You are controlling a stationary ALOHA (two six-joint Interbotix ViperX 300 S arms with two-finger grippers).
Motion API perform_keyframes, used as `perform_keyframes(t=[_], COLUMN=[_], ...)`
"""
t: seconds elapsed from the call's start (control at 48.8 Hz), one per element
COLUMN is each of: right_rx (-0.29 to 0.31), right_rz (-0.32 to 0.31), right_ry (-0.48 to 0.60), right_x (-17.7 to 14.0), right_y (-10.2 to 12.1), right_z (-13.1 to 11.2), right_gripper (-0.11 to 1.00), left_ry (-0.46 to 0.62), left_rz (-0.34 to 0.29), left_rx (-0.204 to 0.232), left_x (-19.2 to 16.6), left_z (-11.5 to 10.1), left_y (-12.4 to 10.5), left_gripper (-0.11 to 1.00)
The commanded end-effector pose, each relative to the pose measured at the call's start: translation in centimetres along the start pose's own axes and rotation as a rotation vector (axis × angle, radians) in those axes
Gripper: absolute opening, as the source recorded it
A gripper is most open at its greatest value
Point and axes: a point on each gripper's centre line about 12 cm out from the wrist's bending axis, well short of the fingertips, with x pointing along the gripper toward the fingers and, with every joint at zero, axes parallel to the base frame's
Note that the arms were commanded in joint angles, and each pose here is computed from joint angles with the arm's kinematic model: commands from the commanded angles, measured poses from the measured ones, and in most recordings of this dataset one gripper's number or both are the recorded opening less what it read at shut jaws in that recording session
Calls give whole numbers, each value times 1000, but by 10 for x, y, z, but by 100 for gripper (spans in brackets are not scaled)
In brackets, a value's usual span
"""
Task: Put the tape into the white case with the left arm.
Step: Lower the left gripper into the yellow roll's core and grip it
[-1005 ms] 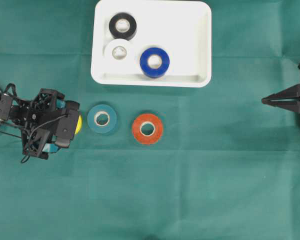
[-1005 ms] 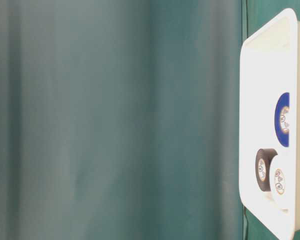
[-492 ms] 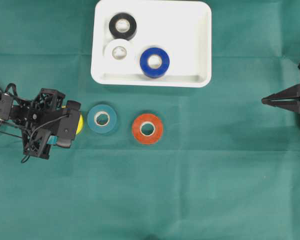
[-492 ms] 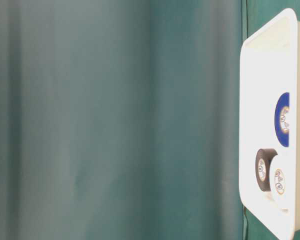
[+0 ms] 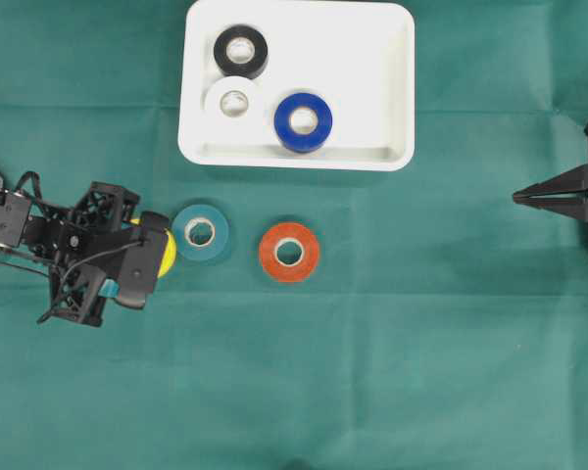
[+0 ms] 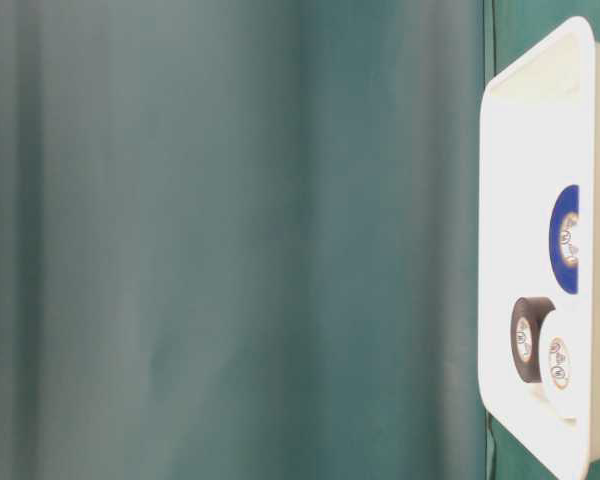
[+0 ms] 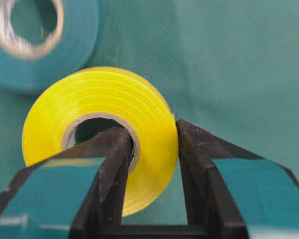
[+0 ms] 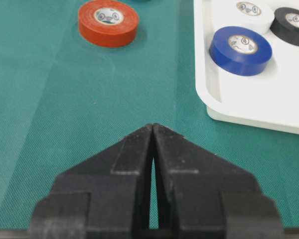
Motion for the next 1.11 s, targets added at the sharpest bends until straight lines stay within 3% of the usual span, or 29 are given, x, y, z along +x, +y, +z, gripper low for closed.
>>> perform_keyframes(t=[0.0, 0.164, 0.492, 0.656, 0.82, 1.087], right_rx=[2, 2, 0, 2, 2, 2], right_rz=[-1, -1, -1, -1, -1, -1], right_ry=[-14, -12, -14, -14, -11, -14], right_x=[1, 1, 1, 1, 1, 1], right_y=[0, 0, 0, 0, 0, 0], right_z=[5, 5, 5, 5, 4, 5], right_gripper=[-10, -10, -10, -10, -10, -10], left_ry=[-46, -2, 16, 3, -14, -24], left_rz=[-10, -20, -19, -4, 33, 119], left_rx=[0, -42, -45, -73, -135, -294], left_x=[-13, -22, -25, -28, -34, -44], left_z=[22, 34, 32, 34, 33, 19], left_y=[-5, -10, -10, 0, 22, 72], left_gripper=[26, 26, 26, 26, 26, 26])
